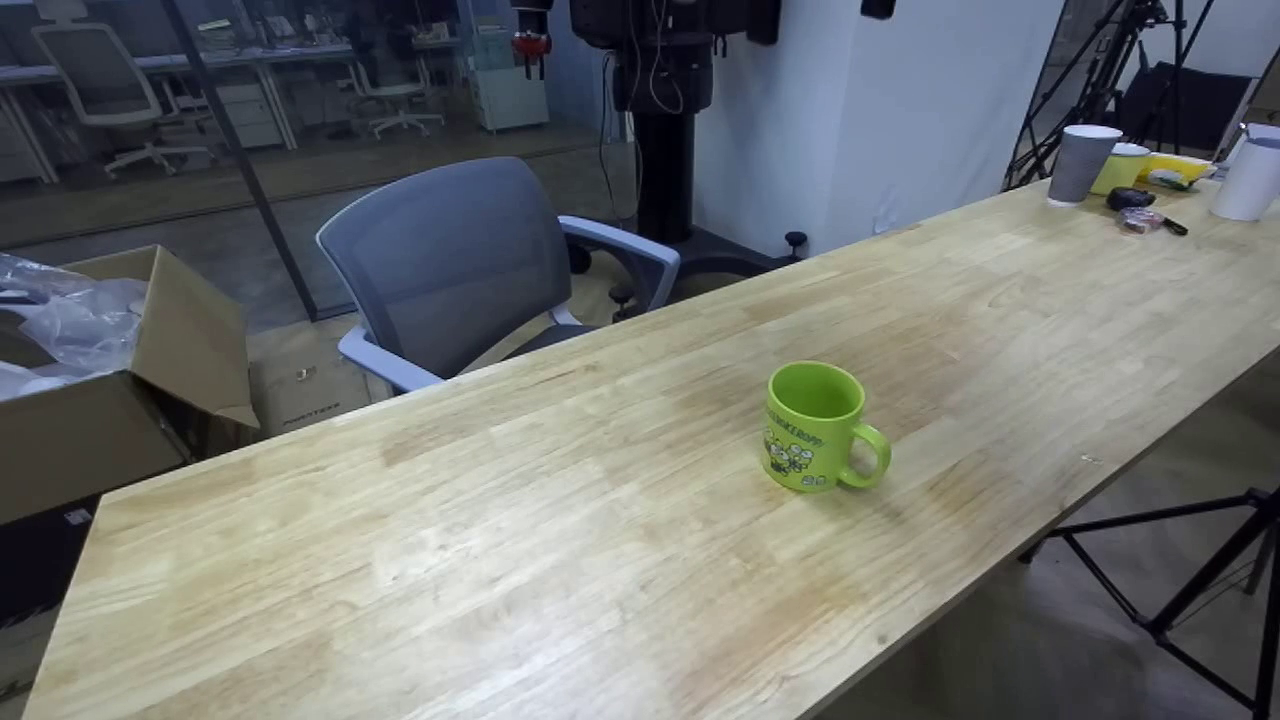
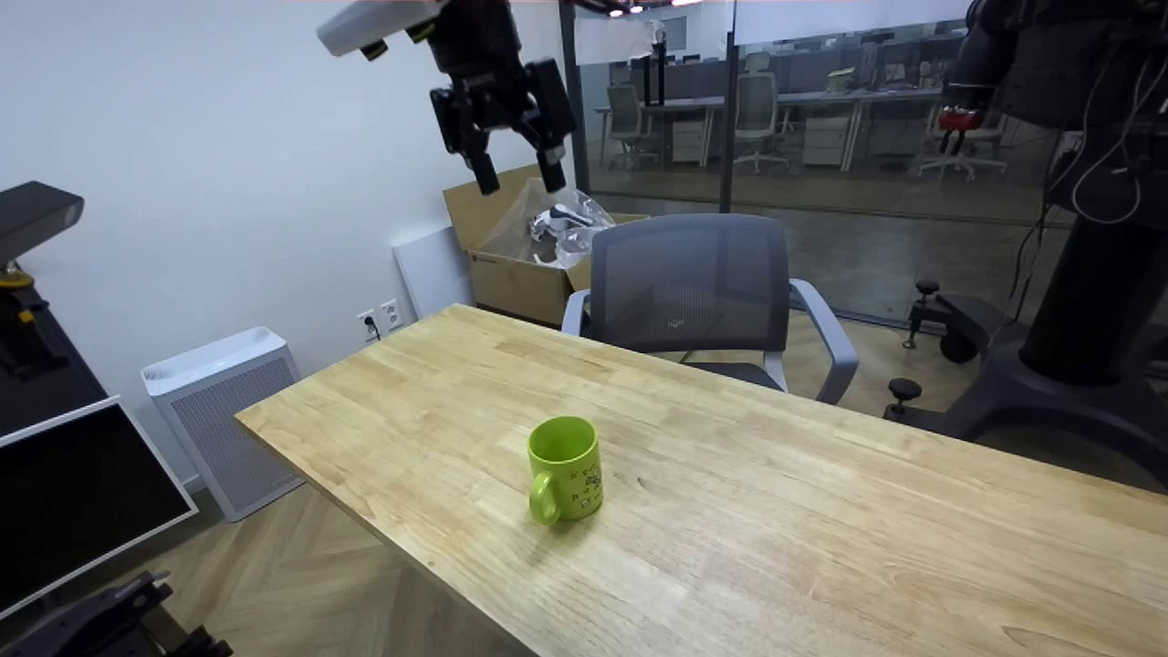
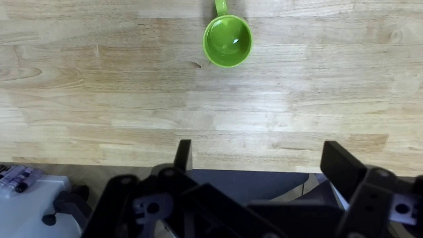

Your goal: Pick up the cup from the table and slightly move it to the right.

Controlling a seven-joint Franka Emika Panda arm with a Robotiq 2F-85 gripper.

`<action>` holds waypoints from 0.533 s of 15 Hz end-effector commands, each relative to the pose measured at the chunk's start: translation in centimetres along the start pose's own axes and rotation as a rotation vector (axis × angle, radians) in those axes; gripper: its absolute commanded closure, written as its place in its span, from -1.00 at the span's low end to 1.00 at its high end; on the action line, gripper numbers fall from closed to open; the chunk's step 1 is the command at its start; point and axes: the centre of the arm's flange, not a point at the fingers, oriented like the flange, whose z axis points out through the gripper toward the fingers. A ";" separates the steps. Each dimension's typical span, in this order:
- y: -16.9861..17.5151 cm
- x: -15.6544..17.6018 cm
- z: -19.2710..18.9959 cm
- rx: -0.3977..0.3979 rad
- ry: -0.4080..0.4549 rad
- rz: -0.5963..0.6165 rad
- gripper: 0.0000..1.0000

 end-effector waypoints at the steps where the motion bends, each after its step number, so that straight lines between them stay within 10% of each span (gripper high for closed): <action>1: -0.6 3.5 3.8 0.011 -0.065 0.027 -1.00; 8: -3.9 3.5 9.9 -0.016 -0.153 0.026 -1.00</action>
